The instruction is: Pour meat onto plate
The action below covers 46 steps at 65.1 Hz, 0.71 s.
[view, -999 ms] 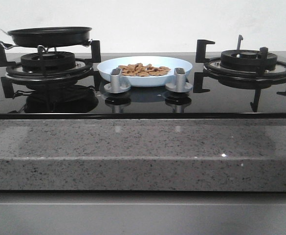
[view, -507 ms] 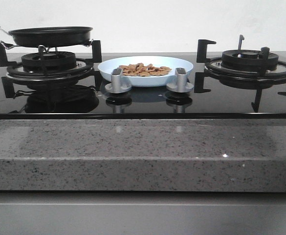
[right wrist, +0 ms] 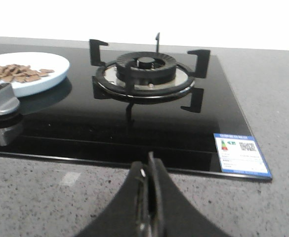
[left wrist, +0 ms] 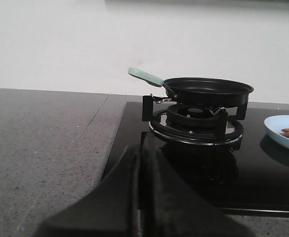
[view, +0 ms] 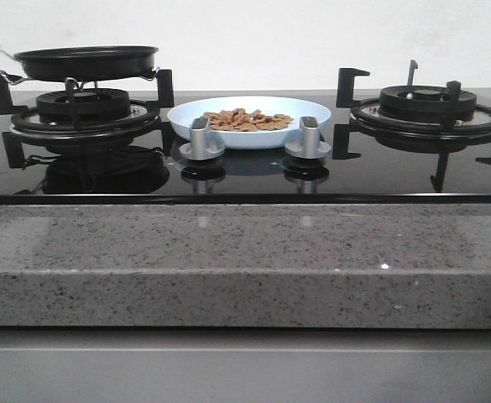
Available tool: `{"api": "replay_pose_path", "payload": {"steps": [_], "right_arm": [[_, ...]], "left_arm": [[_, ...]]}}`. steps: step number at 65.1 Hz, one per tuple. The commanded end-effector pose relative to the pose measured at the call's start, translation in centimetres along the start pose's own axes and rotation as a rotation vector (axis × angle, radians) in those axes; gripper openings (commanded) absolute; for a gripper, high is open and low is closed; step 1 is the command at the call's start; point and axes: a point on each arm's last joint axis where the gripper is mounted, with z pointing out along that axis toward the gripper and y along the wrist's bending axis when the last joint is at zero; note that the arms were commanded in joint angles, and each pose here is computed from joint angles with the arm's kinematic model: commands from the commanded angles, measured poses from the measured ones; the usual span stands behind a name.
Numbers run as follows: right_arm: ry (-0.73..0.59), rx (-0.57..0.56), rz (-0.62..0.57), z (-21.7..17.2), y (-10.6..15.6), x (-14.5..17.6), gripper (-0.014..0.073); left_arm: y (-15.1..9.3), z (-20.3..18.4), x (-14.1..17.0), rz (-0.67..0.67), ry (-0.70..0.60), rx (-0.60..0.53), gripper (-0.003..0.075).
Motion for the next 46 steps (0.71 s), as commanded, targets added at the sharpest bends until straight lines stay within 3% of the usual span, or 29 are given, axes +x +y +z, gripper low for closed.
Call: {"api": "replay_pose_path", "payload": {"steps": [1,21,46], "right_arm": [[-0.14,0.027,0.003,-0.4,-0.2,-0.9,-0.0071],[-0.236,0.041,0.017,-0.4,-0.5,0.0,-0.0071],[-0.23,0.029,0.018,-0.4,-0.5,0.1,-0.0071]], "left_arm": [[0.0,-0.2,-0.7,-0.008,-0.096,0.003,-0.002],[0.0,-0.2,-0.6,-0.008,-0.094,0.003,-0.002],[0.0,-0.2,-0.6,-0.008,-0.094,0.003,-0.002]]}}
